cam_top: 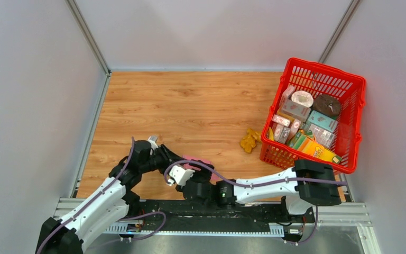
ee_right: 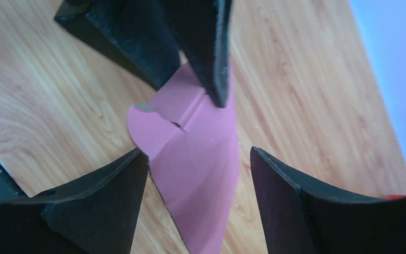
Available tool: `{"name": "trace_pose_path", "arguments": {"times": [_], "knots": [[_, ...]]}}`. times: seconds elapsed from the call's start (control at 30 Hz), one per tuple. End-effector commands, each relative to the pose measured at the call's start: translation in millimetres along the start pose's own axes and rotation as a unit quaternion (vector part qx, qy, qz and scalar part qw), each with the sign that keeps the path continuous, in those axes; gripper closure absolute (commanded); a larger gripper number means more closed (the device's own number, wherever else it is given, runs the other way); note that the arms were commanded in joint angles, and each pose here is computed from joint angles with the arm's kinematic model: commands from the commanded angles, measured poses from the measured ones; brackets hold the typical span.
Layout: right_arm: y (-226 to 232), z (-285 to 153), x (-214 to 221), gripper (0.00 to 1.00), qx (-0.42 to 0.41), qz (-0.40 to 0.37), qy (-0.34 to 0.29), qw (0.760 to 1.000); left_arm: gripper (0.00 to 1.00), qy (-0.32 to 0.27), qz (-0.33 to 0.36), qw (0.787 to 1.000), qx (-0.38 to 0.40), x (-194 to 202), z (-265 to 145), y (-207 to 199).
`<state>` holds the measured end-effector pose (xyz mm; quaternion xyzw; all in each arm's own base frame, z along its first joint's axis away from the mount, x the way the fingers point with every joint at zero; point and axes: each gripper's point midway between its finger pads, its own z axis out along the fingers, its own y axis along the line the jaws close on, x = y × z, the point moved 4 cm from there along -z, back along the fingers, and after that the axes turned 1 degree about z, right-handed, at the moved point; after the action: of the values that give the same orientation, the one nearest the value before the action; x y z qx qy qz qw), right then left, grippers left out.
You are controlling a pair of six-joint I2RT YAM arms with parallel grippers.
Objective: Fold the paper box
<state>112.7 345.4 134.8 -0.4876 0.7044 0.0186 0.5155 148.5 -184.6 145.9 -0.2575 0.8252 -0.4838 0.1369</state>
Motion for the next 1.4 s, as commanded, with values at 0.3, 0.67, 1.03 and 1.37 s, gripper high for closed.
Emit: {"name": "trace_pose_path", "arguments": {"times": [0.3, 0.67, 1.03, 1.37], "knots": [[-24.2, -19.3, -9.3, 0.47, 0.119, 0.001, -0.042, 0.992, 1.00, 0.010, -0.138, 0.987, 0.081, 5.9, -10.5, -2.7], [-38.0, -25.1, -14.7, 0.78, 0.041, 0.060, -0.059, 0.996, 0.34, -0.031, -0.053, 0.997, 0.048, 0.3, -10.9, 11.2], [-50.3, -20.8, 23.4, 0.80, -0.205, 0.219, 0.064, 0.952, 0.42, -0.124, 0.193, 0.973, -0.016, -16.2, -41.1, 19.3], [-50.1, 9.2, 34.3, 0.74, -0.299, 0.283, 0.153, 0.898, 0.46, -0.091, 0.363, 0.926, 0.043, -18.6, -31.5, -22.6]]}}
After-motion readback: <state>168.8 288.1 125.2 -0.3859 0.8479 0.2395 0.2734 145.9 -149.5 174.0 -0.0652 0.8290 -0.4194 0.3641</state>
